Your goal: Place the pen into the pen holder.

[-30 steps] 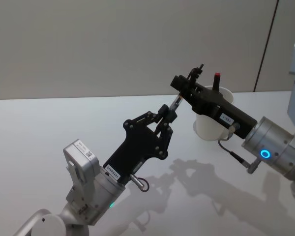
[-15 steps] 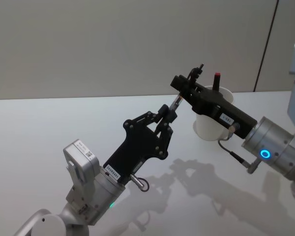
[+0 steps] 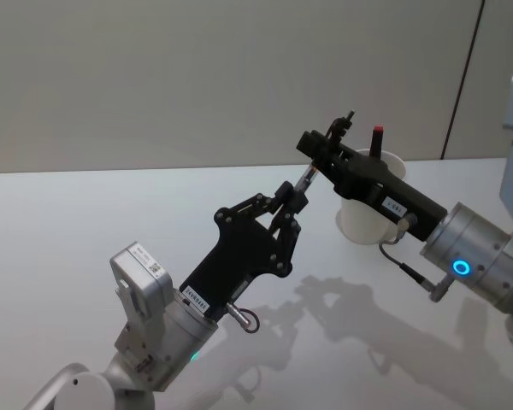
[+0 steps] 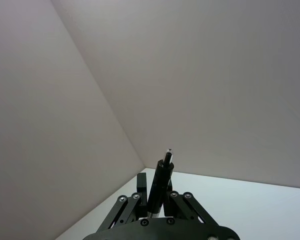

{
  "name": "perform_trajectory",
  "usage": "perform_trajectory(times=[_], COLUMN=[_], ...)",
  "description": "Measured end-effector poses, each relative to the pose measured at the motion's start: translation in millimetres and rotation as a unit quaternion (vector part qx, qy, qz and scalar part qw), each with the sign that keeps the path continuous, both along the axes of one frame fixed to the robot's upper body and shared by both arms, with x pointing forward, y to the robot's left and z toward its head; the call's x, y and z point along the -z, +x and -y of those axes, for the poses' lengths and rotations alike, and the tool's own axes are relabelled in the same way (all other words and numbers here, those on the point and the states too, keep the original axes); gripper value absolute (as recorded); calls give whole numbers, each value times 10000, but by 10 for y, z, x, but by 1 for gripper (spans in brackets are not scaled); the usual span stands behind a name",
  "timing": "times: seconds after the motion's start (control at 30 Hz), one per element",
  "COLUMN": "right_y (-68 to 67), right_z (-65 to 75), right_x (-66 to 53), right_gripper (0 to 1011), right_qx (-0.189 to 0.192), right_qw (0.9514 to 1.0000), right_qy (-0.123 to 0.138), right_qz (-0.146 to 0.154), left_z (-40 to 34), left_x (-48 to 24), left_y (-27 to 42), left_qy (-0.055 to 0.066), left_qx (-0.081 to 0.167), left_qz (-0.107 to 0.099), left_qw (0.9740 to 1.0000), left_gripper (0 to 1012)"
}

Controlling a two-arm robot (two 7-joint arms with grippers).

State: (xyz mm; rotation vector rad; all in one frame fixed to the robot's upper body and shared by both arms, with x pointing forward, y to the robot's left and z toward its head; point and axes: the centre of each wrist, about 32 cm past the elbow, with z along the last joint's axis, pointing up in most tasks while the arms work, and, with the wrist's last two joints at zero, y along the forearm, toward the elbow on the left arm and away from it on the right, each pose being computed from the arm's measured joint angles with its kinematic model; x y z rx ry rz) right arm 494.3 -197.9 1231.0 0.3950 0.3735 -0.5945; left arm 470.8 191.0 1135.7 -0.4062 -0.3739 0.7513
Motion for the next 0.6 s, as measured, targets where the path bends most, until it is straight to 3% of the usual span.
perform_trajectory(times=[0.6], right_y=[0], right_z=[0], right_x=[0], right_gripper=[153], right_qx=[0], right_qw=[10000], right_qy=[0], right_qz=[0], left_z=[0], left_x=[0], left_y=[0], left_qy=[0], left_qx=[0], left_qz=[0], left_qw=[10000], left_gripper=[123])
